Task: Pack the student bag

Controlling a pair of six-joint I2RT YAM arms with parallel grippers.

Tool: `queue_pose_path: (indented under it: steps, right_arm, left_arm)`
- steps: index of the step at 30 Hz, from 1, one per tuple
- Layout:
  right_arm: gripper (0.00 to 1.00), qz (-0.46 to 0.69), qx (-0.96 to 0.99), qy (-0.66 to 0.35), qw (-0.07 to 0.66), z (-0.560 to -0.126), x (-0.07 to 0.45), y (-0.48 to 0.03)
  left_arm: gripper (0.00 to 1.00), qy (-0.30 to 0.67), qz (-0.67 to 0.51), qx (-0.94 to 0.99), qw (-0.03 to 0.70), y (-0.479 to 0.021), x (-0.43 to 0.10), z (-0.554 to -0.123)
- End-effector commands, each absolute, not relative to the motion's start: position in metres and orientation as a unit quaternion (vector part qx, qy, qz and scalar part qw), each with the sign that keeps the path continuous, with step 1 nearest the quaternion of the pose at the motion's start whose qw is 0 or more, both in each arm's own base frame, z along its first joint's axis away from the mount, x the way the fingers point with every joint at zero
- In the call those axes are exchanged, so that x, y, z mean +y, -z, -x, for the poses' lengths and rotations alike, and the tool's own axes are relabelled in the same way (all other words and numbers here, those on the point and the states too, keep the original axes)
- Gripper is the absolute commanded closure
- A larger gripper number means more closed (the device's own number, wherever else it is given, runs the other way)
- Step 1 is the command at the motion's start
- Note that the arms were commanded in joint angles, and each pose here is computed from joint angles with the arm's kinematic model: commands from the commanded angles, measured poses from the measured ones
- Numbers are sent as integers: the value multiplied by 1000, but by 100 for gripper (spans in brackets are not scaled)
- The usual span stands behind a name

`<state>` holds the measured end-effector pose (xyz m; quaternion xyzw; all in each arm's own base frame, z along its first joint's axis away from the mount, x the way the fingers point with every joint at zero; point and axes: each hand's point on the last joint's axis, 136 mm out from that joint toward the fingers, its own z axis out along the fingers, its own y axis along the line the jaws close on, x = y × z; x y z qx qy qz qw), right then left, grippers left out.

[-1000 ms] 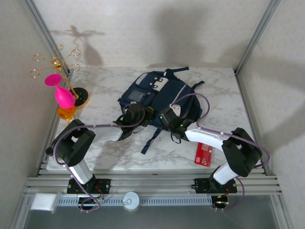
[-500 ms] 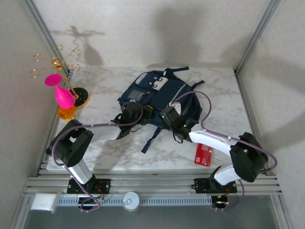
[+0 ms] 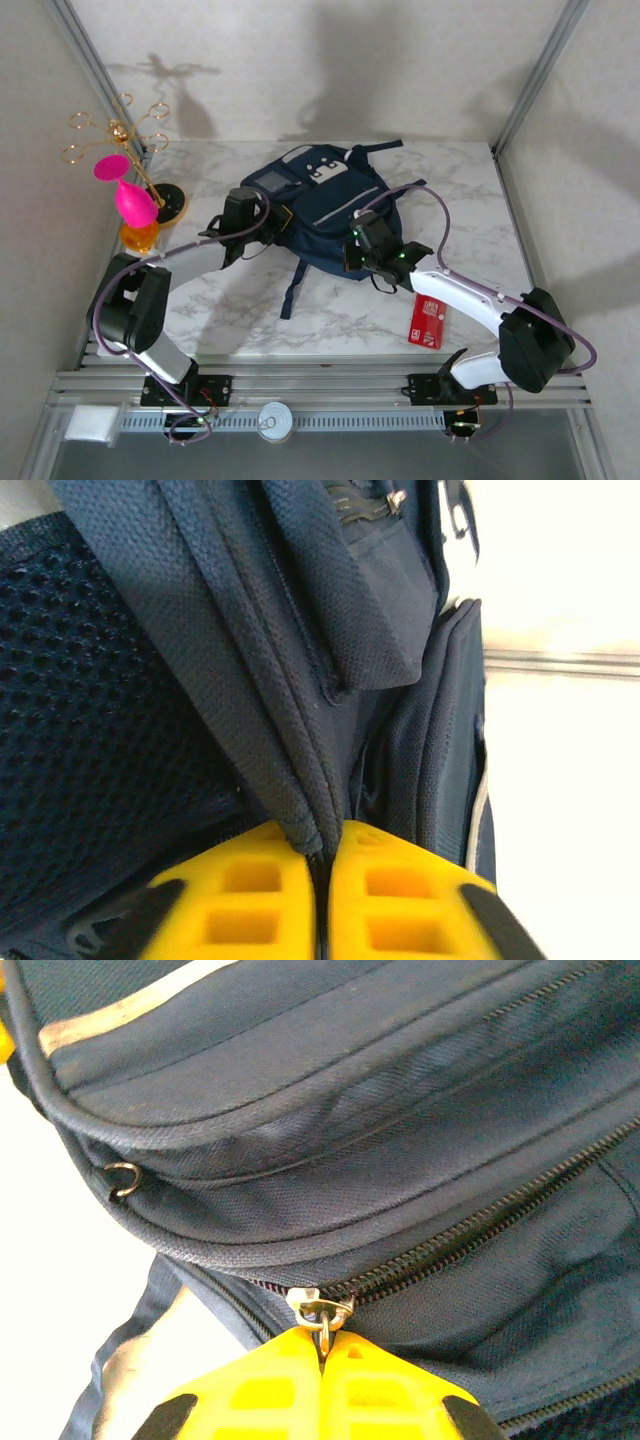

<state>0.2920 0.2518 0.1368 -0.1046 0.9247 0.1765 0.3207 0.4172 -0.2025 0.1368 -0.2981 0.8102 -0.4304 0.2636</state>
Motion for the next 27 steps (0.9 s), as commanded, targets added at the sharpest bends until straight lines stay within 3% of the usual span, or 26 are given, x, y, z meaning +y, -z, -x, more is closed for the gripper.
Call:
queue_pose_path:
  steps: [1,2,7,14,22,27]
  right_arm:
    - [100,134,918,-213,305,-286,271,-143]
    - [100,132,917,-221,305,-286,273,-144]
    - [100,122,918,-217,310,-288,271,-140]
    - [100,116,920,-210,310,-289,269,-132]
    - [100,114,917,-210,319,-292,269,-131]
    - [100,127,916,-202,322,-293,270,-132]
  left_arm:
    - [59,427,295,793,321,-161,-181,-424]
    - [53,441,300,782,322,-165,-184,-416]
    - [43,479,338,757,290,-157,-218,-356]
    - [42,529,371,724,242,-155,-289,-332]
    - [55,512,405,713,256,-143,-318,-366]
    - [79,502,431,698,275,-129,-311,-374]
